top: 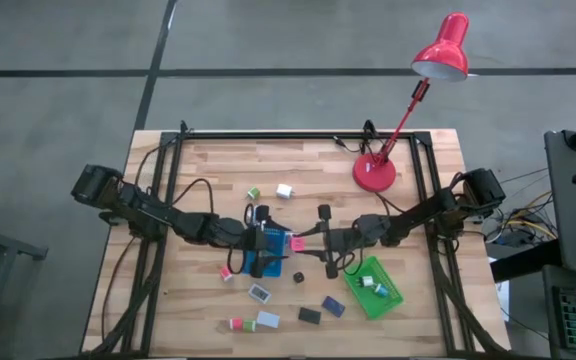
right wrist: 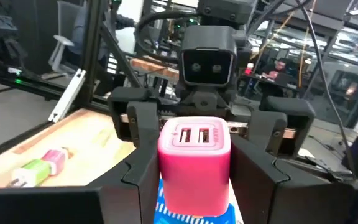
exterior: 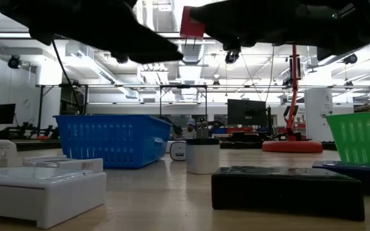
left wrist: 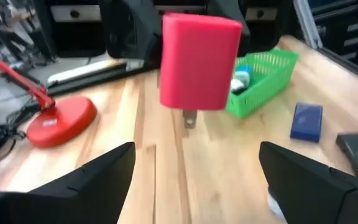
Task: Pick & Place Office items
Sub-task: Put the pink charger adapter into the green bin
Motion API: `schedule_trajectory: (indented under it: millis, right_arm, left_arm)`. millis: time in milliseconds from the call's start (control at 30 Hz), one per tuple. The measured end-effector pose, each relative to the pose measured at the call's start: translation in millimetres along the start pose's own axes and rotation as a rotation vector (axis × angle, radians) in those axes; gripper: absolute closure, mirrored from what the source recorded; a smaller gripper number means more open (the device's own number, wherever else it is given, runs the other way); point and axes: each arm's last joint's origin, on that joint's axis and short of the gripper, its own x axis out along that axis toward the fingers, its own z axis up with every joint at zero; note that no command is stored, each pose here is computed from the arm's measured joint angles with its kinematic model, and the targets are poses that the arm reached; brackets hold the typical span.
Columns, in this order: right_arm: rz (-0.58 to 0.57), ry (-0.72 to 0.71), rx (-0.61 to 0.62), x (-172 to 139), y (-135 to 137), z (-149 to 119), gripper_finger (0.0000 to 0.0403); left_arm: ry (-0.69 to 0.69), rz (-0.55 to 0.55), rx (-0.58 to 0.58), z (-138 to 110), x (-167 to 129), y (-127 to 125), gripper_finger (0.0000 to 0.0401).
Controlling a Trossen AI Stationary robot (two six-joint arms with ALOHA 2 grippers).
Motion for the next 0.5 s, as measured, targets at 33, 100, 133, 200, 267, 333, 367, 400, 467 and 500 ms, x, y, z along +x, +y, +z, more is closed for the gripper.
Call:
schedule_trajectory:
  millis: [33,100,133,200,267,333,367,400,467,500]
  right_arm:
    - [-0.002,0.011,-0.001,0,1,-1,0.0256]
    - [0.005,0.03,-0.003,-1,3,-2,0.0256]
    - [0.009,0.036,-0.002,-1,4,-1,0.0256]
    - [0.018,0.042,0.002,-2,6,0,0.0256]
    - [0.013,0.049,0.002,-3,9,1,0.0256]
    - [0.004,0.061,-0.007,-3,12,1,0.0256]
    - [0.0,0.076,-0.01,-4,13,0,0.0256]
    - [0.003,0.087,-0.012,-4,14,-1,0.0256]
    - [0.009,0.11,-0.008,-4,14,-3,0.0256]
    - [0.01,0.123,-0.002,-4,15,-5,0.0256]
  left_arm:
    - [0.005,-0.001,-0.003,0,-1,0,0.0054]
    - [0.018,-0.001,-0.004,0,-5,1,0.0053]
    - [0.024,0.004,-0.003,0,-6,1,0.0053]
    - [0.05,0.004,-0.002,-1,-9,2,0.0054]
    - [0.065,0.004,-0.008,0,-11,3,0.0054]
    - [0.077,0.002,-0.009,0,-14,3,0.0055]
    - [0.08,0.002,-0.009,-1,-14,3,0.0055]
    - [0.085,0.002,-0.008,-2,-15,3,0.0055]
    - [0.1,0.001,-0.005,-6,-16,3,0.0055]
    - [0.097,0.003,-0.008,-5,-17,3,0.0055]
